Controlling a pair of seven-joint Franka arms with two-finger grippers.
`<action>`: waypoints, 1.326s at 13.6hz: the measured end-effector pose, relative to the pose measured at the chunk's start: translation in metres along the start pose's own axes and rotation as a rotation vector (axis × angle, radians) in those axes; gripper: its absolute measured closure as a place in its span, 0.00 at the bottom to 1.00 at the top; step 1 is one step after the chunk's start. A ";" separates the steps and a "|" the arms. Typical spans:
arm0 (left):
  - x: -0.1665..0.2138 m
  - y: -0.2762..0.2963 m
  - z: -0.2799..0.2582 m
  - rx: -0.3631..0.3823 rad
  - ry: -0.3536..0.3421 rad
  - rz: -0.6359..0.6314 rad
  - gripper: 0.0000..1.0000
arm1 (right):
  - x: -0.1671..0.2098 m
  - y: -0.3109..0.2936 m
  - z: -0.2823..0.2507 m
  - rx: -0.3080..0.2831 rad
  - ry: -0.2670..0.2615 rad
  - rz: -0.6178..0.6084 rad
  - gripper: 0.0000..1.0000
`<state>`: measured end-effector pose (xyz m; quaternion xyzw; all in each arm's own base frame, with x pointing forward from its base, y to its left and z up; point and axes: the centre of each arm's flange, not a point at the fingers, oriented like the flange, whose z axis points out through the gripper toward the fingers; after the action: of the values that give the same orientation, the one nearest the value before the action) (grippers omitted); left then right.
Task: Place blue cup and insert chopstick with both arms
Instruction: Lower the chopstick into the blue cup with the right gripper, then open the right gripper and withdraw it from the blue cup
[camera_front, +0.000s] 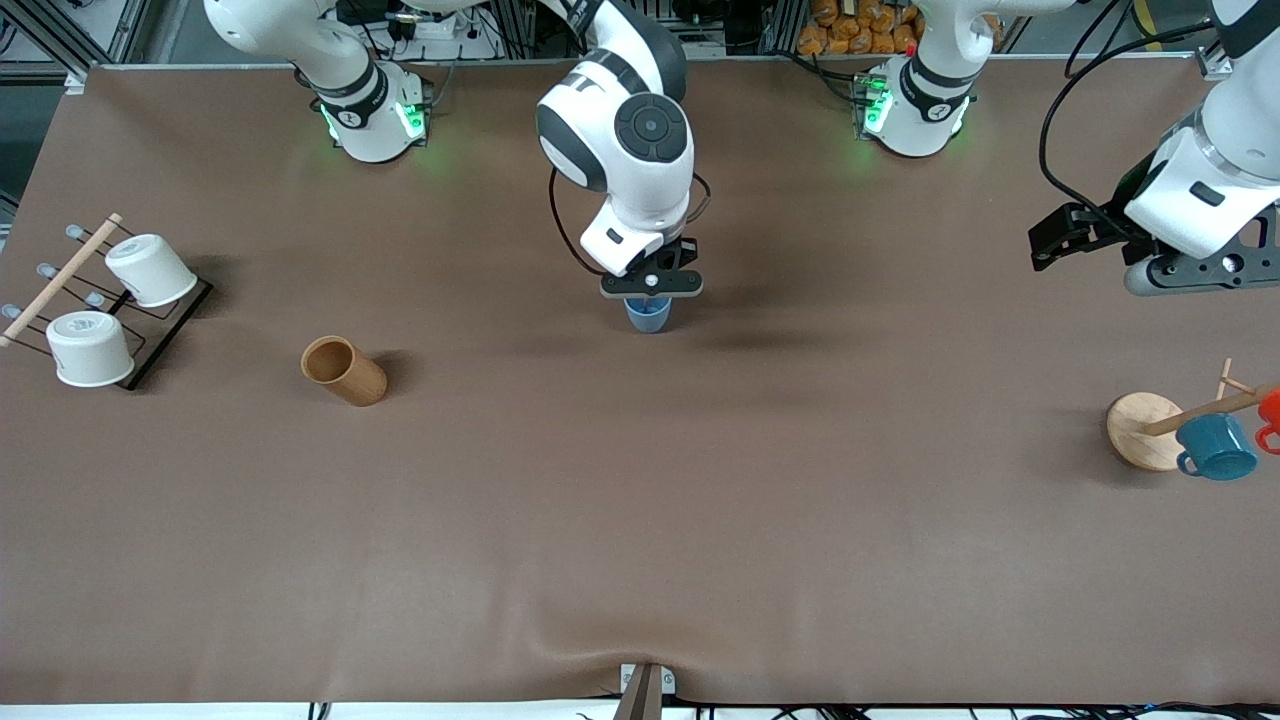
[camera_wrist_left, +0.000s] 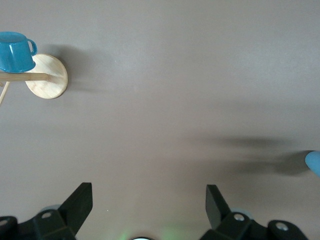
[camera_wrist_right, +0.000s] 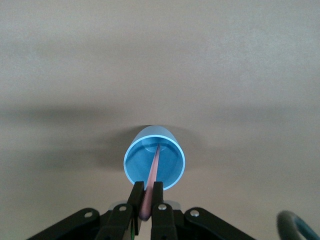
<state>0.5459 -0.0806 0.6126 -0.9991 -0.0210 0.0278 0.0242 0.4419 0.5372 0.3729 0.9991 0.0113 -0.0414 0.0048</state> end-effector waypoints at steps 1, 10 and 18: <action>0.000 0.000 0.000 0.000 0.000 0.000 0.00 | 0.000 0.000 0.000 0.001 0.001 0.000 0.89; 0.000 -0.001 0.000 0.000 -0.001 -0.001 0.00 | 0.000 0.000 0.000 0.001 0.001 0.000 0.11; 0.000 -0.001 0.001 0.000 -0.001 0.000 0.00 | -0.007 0.015 -0.055 0.011 -0.002 0.005 0.00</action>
<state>0.5460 -0.0798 0.6121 -0.9991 -0.0208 0.0284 0.0242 0.4394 0.5227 0.4288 0.9991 0.0085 -0.0423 -0.0005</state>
